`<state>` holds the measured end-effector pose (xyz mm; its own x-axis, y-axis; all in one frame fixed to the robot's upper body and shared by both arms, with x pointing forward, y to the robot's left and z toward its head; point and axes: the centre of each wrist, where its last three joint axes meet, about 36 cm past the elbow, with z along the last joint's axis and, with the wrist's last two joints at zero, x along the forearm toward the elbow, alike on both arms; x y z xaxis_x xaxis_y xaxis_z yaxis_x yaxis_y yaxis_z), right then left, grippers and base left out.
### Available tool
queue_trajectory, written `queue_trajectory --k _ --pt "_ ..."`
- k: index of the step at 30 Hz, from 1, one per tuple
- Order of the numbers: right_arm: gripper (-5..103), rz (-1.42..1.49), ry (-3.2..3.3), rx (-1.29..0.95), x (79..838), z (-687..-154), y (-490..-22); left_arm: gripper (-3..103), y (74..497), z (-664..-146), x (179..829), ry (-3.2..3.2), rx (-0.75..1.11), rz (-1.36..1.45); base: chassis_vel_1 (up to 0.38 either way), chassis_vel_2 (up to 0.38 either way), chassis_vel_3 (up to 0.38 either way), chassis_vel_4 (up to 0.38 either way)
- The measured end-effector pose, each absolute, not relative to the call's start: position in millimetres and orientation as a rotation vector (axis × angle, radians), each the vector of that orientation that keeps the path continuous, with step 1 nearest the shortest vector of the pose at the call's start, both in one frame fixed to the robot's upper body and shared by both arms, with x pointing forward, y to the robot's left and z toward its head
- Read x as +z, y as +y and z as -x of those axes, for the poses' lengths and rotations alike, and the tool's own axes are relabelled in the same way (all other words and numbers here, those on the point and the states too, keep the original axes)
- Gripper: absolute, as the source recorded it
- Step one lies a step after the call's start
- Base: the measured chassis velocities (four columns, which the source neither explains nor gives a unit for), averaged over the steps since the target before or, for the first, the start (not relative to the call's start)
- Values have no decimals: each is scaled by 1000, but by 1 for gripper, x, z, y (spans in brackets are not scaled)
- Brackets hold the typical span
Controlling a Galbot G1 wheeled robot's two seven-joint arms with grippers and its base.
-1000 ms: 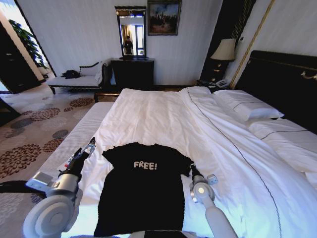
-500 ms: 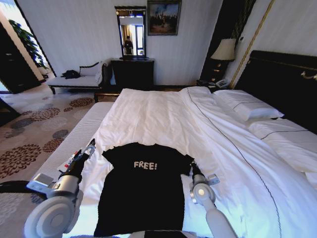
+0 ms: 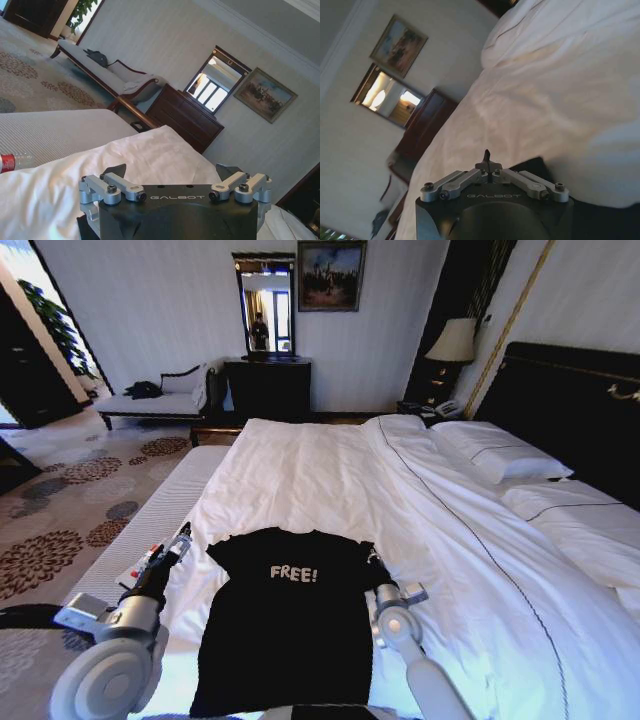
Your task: Fold the clothes on the bed.
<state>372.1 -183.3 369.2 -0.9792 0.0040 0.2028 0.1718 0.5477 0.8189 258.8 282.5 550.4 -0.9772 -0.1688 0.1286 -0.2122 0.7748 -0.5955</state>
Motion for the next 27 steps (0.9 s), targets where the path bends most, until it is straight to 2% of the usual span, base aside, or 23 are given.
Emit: queue_trajectory --k 13,22,23,25,27 --pt "0 -30 -2587 -1318 357 -374 -132 100 280 -258 548 -2887 987 -322 0 0 0 0" --pt "0 -31 -2593 -1248 343 -377 -121 100 284 -259 551 -2906 963 -319 0 0 0 0" --pt "-3 -33 -2600 -1226 340 -376 -120 100 283 -260 552 -2907 971 -312 0 0 0 0" --pt "8 -64 -2609 -1210 336 -369 -119 100 280 -261 552 -2904 980 -299 0 0 0 0" --pt "8 -79 -2610 -1214 337 -367 -118 100 279 -262 552 -2905 979 -297 0 0 0 0"
